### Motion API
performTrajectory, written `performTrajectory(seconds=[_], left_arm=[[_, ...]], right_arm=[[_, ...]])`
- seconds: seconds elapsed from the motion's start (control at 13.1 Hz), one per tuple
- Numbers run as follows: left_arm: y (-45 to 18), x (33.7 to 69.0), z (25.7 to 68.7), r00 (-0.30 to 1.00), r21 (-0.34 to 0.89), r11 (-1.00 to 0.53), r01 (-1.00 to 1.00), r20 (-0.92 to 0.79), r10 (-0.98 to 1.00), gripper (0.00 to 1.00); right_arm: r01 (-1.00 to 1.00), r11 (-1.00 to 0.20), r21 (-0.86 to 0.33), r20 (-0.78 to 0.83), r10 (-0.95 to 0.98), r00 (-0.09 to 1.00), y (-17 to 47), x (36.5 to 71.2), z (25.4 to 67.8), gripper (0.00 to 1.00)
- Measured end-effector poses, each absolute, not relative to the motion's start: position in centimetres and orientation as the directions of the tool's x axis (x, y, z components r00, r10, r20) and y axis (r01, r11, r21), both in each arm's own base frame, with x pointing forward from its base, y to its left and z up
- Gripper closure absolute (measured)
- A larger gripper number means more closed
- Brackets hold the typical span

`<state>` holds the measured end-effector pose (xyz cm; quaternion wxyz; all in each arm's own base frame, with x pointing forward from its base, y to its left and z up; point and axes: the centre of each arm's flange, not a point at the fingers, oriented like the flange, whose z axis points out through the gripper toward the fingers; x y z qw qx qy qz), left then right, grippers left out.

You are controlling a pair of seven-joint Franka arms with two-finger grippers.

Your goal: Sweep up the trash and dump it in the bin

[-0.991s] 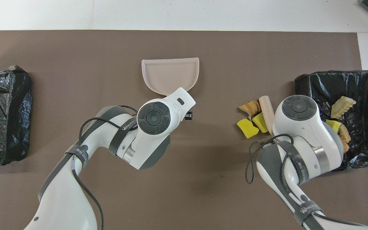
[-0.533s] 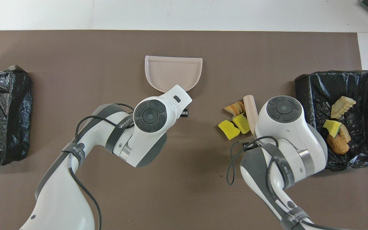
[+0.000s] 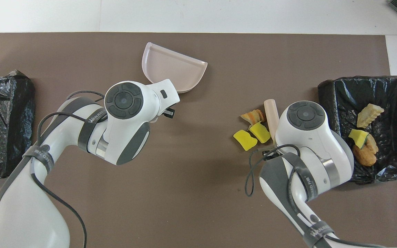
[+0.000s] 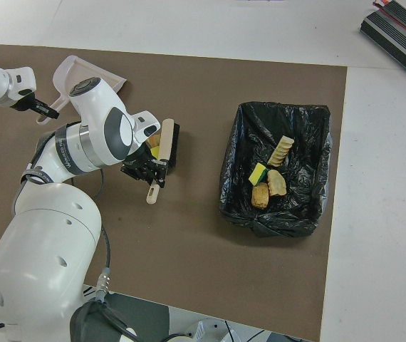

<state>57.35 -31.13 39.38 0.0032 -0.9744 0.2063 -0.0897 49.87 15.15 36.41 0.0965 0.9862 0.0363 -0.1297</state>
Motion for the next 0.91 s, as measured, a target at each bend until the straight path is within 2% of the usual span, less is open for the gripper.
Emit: performTrajectory(seconds=[0.38,0.69,0.91], left_arm=[[-24.3,58.9,44.1,0.778,-0.087,-0.785,-0.614,0.099,-0.62,0.67],[-18.4,58.9,45.2,0.5,-0.026,-0.499,-0.866,-0.006,-0.866,0.67],[-16.5,58.0,43.8,0.287,0.021,-0.288,-0.958,-0.038,-0.957,0.67]], right_arm=[[0.1,-0.978,0.182,-0.275,0.046,0.96,15.2,49.7,36.1,0.74],[0.132,-0.974,0.183,-0.305,0.071,0.95,15.3,48.9,35.0,0.74],[0.142,-0.974,0.177,-0.31,0.082,0.947,15.2,48.5,34.1,0.74]])
